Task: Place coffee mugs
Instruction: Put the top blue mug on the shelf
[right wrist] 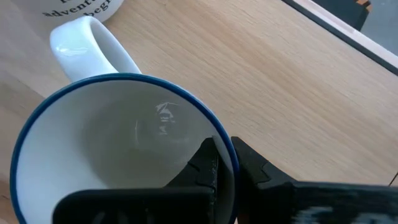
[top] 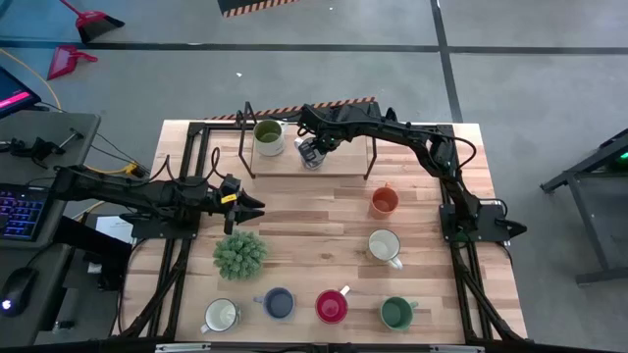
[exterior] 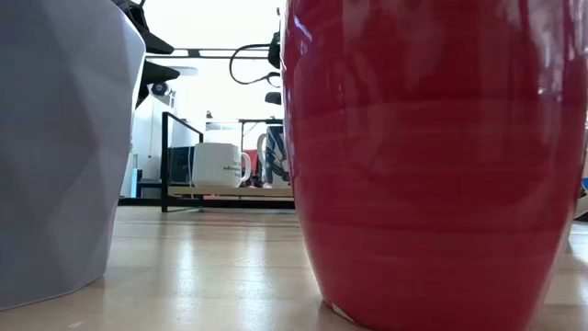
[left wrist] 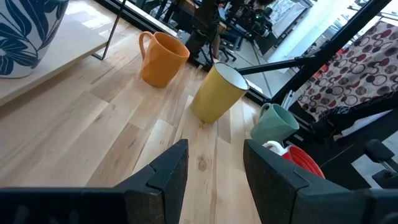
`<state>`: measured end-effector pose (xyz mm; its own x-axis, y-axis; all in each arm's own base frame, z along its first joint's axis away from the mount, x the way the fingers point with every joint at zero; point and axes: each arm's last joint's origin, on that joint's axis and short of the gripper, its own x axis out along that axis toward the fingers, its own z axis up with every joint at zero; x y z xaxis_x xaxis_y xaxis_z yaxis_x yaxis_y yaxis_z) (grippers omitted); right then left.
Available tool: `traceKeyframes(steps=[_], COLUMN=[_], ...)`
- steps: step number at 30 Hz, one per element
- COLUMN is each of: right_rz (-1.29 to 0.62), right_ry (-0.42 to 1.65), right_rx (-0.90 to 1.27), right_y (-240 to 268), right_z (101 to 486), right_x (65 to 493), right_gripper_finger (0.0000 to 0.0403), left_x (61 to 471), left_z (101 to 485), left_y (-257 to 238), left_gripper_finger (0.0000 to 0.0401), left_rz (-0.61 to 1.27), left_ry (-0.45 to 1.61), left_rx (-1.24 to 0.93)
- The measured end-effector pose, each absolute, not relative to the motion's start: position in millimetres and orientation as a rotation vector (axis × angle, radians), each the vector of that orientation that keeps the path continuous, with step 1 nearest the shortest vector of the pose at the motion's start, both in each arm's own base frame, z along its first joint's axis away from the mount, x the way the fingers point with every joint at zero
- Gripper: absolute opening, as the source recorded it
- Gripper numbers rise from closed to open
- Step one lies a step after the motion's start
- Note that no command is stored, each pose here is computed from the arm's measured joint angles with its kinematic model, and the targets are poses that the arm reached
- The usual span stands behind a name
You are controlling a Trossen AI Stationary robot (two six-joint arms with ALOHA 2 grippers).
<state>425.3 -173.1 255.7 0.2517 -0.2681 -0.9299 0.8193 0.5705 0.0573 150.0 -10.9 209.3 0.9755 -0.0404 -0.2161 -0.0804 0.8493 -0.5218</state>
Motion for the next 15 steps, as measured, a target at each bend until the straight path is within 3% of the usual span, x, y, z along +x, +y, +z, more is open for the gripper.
traceKeyframes(steps=[6, 15], right_rz=[-0.783, -0.793], right_ry=[1.041, 1.019], right_rx=[0.600, 0.582], right_y=[-173.3, -174.9], right_z=[255.7, 254.5], right_x=[429.8, 432.3], right_gripper_finger=[0.0003, 0.0047], left_x=[150.0, 150.0], left_z=[209.3, 209.2], left_y=[-10.8, -10.8], left_gripper_finger=[0.0142, 0.0142], left_rz=[0.022, 0.022], left_ry=[0.224, 0.224], left_rx=[-0.557, -0.557])
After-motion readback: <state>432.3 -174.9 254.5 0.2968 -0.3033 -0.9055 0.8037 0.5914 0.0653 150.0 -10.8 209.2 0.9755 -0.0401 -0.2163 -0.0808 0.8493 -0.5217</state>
